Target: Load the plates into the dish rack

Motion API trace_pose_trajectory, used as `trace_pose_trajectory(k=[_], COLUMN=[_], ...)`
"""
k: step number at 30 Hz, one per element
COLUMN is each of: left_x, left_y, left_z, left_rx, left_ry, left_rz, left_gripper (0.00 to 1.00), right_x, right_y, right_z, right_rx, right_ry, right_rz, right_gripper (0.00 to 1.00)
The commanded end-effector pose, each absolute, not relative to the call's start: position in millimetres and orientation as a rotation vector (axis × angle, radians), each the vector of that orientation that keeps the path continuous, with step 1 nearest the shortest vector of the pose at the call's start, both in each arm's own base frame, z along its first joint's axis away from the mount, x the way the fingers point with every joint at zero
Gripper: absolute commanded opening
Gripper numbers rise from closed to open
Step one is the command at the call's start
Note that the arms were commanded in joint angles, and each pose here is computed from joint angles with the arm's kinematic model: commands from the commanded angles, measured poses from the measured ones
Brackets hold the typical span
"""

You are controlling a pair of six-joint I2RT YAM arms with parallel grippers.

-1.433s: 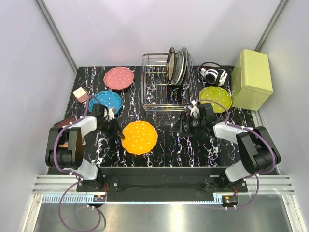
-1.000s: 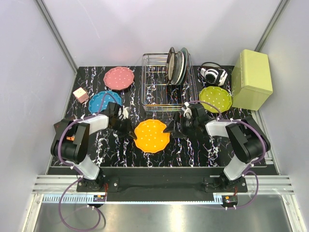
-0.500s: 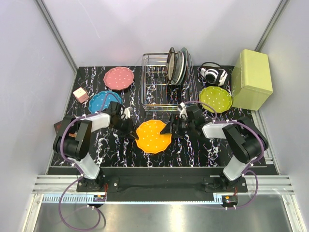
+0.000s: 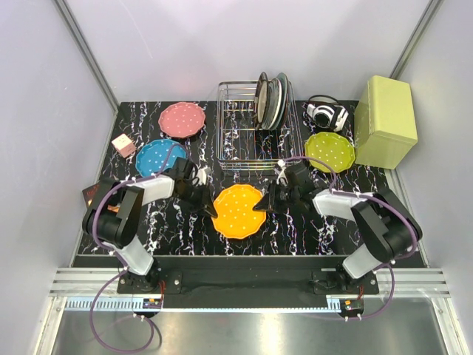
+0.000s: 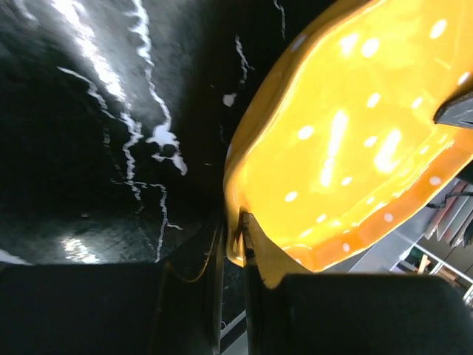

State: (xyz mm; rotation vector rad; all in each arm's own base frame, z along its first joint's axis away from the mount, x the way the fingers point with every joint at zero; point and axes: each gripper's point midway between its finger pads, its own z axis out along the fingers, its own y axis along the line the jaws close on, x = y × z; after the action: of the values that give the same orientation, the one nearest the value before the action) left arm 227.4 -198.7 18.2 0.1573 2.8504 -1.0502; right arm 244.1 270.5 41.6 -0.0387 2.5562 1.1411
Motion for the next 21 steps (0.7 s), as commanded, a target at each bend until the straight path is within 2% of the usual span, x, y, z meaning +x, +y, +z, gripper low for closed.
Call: trace_pose_trajectory(k=[1, 3, 4, 5, 6, 10, 14, 21], left_x=[226.5, 235.9, 249.0, 254.6, 258.0, 276.3, 288.3, 296.4], left_y=[-195.8, -180.4, -175.1, -160.9, -152.6, -99.8, -63.8, -44.0], left_z=[8.8, 17.6, 37.0, 41.9, 49.5, 101.1, 152.0, 194.6], left_rx=[0.283, 0.335, 0.359, 0.327, 0.308, 0.148, 0.087, 0.051], left_ry=[2.826, 2.795, 2.716, 2.703, 2.675, 2.49, 2.325, 2.193], left_rz=[-0.888, -0.736, -0.682, -0.575, -0.533, -0.302, -0.137, -0.067], left_gripper=[0.37, 0.52, 0.77, 0.89, 0.98, 0.99, 0.99, 0.99], right_x=[237.1, 232.2, 228.5, 229.5, 231.7, 251.1, 260.5, 346.1], right_y=[295.1, 295.3, 296.8, 296.1, 295.5, 295.8, 295.0, 294.5], right_z=[92.3, 106.5, 116.4, 130.8, 140.8, 219.2, 272.1, 361.8], right_rx=[-0.258, -0.357, -0.404, -0.429, -0.497, -0.611, -0.63, -0.37], right_ry=[2.449, 2.465, 2.461, 2.475, 2.434, 2.247, 2.192, 2.011], right_rz=[1.234, 1.229, 1.251, 1.235, 1.215, 1.12, 0.997, 0.476], right_gripper=[0.0, 0.0, 0.0, 0.0, 0.0, 0.0, 0.0, 0.0])
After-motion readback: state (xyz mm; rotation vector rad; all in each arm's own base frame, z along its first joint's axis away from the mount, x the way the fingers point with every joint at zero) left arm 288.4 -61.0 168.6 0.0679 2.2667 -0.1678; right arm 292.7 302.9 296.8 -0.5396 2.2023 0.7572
